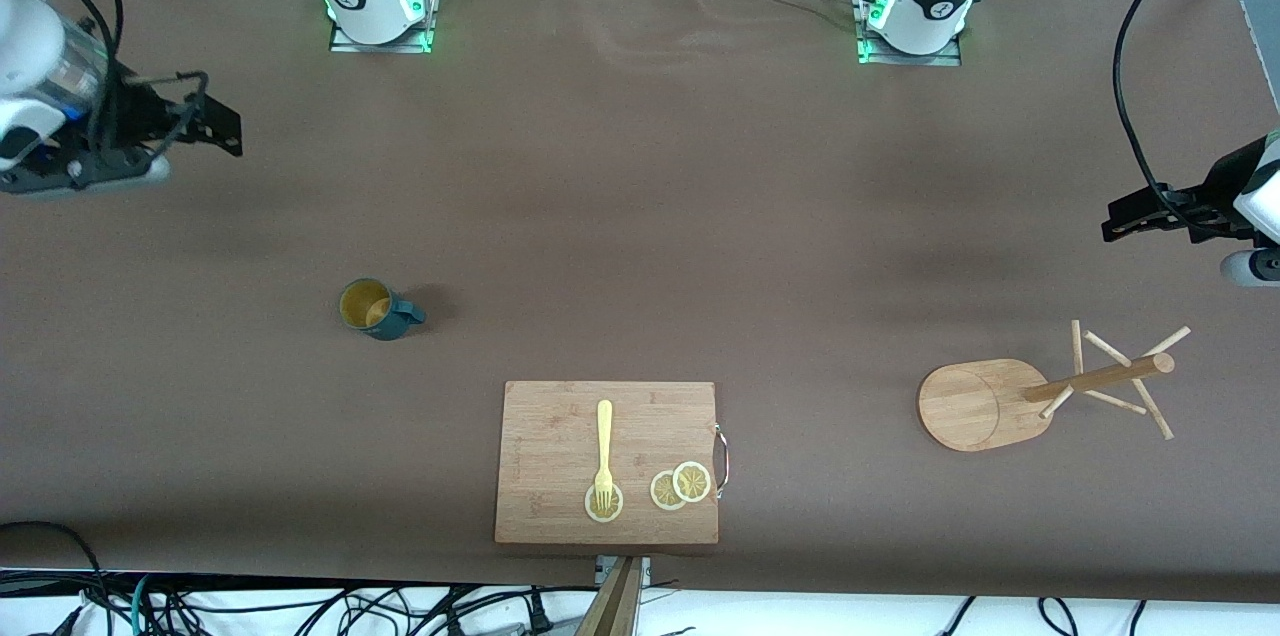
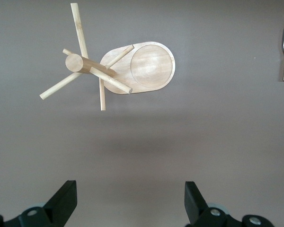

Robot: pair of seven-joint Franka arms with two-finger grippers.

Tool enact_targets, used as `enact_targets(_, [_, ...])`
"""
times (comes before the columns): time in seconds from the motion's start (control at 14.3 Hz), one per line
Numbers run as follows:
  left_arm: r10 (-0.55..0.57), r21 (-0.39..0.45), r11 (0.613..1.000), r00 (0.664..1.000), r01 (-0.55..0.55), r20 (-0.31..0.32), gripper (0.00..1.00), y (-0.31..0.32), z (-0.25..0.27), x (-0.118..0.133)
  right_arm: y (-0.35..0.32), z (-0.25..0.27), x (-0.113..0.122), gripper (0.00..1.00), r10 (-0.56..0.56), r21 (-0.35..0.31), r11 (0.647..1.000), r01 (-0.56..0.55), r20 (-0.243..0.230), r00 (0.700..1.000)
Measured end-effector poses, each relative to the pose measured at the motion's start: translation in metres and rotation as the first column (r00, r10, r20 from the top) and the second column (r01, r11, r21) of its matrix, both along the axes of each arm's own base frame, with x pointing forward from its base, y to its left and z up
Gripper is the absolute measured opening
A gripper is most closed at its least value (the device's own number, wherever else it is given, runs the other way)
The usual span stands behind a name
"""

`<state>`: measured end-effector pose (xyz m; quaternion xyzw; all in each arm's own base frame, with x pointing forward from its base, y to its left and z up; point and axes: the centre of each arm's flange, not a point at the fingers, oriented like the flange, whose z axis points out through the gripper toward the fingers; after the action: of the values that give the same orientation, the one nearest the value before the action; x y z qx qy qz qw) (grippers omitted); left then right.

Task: Pass cup and hang on rack
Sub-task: 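Reach the right gripper down to the teal mug and grasp its rim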

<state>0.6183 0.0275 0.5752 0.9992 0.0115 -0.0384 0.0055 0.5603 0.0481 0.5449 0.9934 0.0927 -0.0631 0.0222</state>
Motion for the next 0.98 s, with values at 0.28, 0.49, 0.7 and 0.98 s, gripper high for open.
enact_targets(0.28, [0.001, 0.0, 1.0, 1.0, -0.001, 0.0, 1.0, 0.0, 0.0, 0.0, 0.021, -0.103, 0.05, 0.99, 0.033, -0.004, 0.999, -0.033, 0.01, 0.999])
enact_targets(0.49, [0.001, 0.0, 1.0, 1.0, -0.001, 0.0, 1.0, 0.001, 0.0, 0.0, 0.029, -0.177, 0.076, 0.99, 0.045, -0.005, 0.999, -0.045, 0.026, 0.999])
enact_targets(0.7, [0.001, 0.0, 1.0, 1.0, -0.001, 0.0, 1.0, 0.001, 0.0, 0.0, 0.028, -0.222, 0.084, 0.97, 0.044, -0.009, 0.999, -0.043, 0.013, 0.999])
enact_targets(0.98, [0.001, -0.002, 1.0, 1.0, -0.001, 0.0, 1.0, 0.0, 0.0, 0.0, 0.025, -0.251, 0.083, 0.97, 0.038, -0.013, 0.999, -0.038, -0.007, 0.999])
